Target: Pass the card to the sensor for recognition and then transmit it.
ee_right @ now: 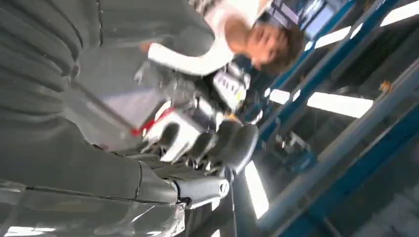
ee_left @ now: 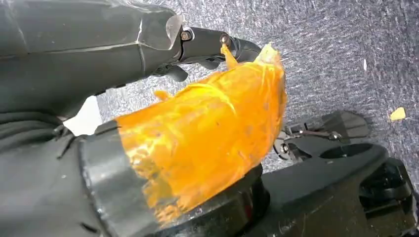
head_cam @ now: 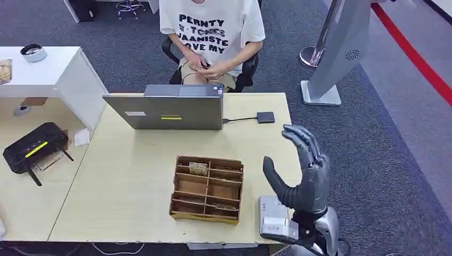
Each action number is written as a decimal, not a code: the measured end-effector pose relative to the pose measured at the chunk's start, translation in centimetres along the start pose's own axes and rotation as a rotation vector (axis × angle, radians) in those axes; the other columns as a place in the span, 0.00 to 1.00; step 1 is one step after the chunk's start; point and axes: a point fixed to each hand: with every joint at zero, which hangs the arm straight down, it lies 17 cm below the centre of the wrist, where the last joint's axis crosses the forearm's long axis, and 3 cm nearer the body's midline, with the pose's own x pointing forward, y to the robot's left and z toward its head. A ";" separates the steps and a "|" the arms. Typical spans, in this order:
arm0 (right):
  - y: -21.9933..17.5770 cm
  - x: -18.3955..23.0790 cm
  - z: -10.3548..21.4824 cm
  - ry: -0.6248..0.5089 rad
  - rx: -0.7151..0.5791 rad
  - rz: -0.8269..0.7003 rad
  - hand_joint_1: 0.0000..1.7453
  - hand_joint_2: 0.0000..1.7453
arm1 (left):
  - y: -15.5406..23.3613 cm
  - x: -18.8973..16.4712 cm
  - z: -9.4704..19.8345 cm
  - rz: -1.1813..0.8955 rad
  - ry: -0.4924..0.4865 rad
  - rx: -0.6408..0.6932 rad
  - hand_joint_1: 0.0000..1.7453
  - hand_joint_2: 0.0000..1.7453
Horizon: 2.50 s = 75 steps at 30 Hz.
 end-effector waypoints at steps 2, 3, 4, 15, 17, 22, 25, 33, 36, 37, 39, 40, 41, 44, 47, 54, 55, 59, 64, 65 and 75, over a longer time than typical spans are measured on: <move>1.3 0.8 0.7 0.005 0.039 -0.051 1.00 1.00 | 0.1 0.0 0.0 0.013 0.000 0.002 0.00 0.00; 2.0 1.1 1.0 0.008 0.066 -0.076 1.00 1.00 | 0.1 0.0 0.0 0.019 -0.001 0.002 0.00 0.00; 2.7 1.4 1.4 0.011 0.094 -0.099 1.00 1.00 | 0.1 0.0 0.0 0.023 -0.003 0.003 0.00 0.00; 7.8 2.5 4.5 0.031 0.302 -0.170 0.62 1.00 | 0.2 0.0 0.0 0.038 -0.005 0.003 0.00 0.00; 8.7 2.1 5.0 0.034 0.345 -0.143 0.40 1.00 | 0.2 0.0 0.0 0.038 -0.005 0.004 0.00 0.00; 10.0 0.9 5.9 0.037 0.402 -0.072 0.40 1.00 | 0.2 0.0 0.0 0.037 -0.004 0.004 0.00 0.00; 10.4 0.6 6.2 0.036 0.419 -0.061 0.40 1.00 | 0.2 0.0 0.0 0.037 -0.005 0.005 0.00 0.00; 10.9 -0.1 6.5 0.041 0.439 -0.039 0.18 1.00 | 0.2 -0.1 0.0 0.036 -0.004 0.004 0.00 0.00; 11.5 -0.9 6.7 0.048 0.464 0.016 0.15 1.00 | 0.2 -0.1 0.0 0.026 -0.004 0.005 0.00 0.00; 11.7 -1.1 6.7 0.045 0.472 0.033 0.17 1.00 | 0.2 -0.1 0.0 0.025 -0.004 0.004 0.00 0.00; 12.4 -1.6 6.8 0.041 0.496 0.070 0.22 1.00 | 0.1 -0.2 0.0 0.019 -0.002 0.001 0.00 0.00; 12.5 -1.8 6.8 0.039 0.501 0.081 0.22 1.00 | 0.1 -0.2 0.0 0.017 -0.002 0.000 0.00 0.00; 12.9 -2.1 6.9 0.040 0.514 0.095 0.23 1.00 | 0.1 -0.2 0.0 0.014 -0.001 0.000 0.00 0.00; 13.7 -2.6 7.3 0.038 0.548 0.121 0.22 1.00 | 0.0 -0.2 0.0 0.010 0.000 -0.003 0.00 0.00; 13.7 -2.6 7.3 0.038 0.548 0.121 0.22 1.00 | 0.0 -0.2 0.0 0.010 0.000 -0.003 0.00 0.00; 16.3 -4.0 8.0 0.044 0.625 0.192 0.39 1.00 | -0.5 -0.2 0.1 -0.001 0.007 -0.015 0.00 0.00; 16.4 -4.2 8.0 0.046 0.628 0.201 0.38 1.00 | -0.5 -0.2 0.1 -0.003 0.007 -0.015 0.00 0.00; 17.0 -4.9 8.2 0.055 0.643 0.225 0.36 1.00 | -0.6 -0.2 0.1 -0.010 0.008 -0.017 0.00 0.00; 17.5 -5.6 8.8 0.069 0.663 0.241 0.38 1.00 | -0.7 -0.3 0.1 -0.011 0.010 -0.018 0.00 0.00; 17.5 -5.7 8.9 0.070 0.665 0.242 0.37 1.00 | -0.7 -0.3 0.1 -0.011 0.010 -0.018 0.00 0.00; 17.8 -6.2 9.4 0.081 0.680 0.255 0.37 1.00 | -0.7 -0.3 0.1 -0.015 0.011 -0.019 0.00 0.00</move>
